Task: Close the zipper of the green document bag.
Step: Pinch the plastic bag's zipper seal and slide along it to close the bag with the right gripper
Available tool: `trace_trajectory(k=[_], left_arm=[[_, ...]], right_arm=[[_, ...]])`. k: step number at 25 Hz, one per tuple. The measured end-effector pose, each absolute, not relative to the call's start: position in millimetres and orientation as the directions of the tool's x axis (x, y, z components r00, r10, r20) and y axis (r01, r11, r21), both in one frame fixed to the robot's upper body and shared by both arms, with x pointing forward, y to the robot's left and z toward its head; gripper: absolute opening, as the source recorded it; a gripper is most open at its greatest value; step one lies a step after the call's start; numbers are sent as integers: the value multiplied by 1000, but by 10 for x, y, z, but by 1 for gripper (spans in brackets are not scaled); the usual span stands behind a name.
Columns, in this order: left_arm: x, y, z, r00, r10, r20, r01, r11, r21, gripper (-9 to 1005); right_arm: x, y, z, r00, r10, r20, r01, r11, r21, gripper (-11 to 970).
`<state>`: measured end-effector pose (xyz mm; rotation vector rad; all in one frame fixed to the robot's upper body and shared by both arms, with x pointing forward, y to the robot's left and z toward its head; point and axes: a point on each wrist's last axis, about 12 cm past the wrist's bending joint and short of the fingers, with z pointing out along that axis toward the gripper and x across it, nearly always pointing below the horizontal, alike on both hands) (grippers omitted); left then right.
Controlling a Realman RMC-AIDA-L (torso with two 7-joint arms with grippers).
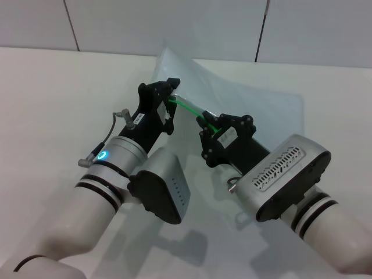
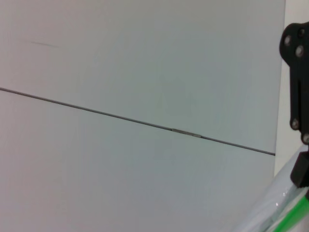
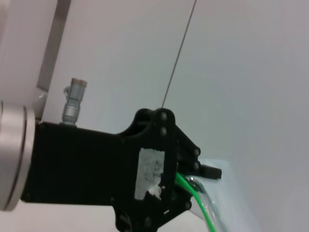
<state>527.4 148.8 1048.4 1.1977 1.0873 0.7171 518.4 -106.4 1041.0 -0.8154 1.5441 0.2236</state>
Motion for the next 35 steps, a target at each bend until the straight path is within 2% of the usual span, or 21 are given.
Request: trace_trajectory(k=[35], left_arm=[[5259,1472,10493,365,880,-303,107,284,953,53]], right_arm=[[5252,-1394,10269,22,-401,-916,-520,777,-354,70]])
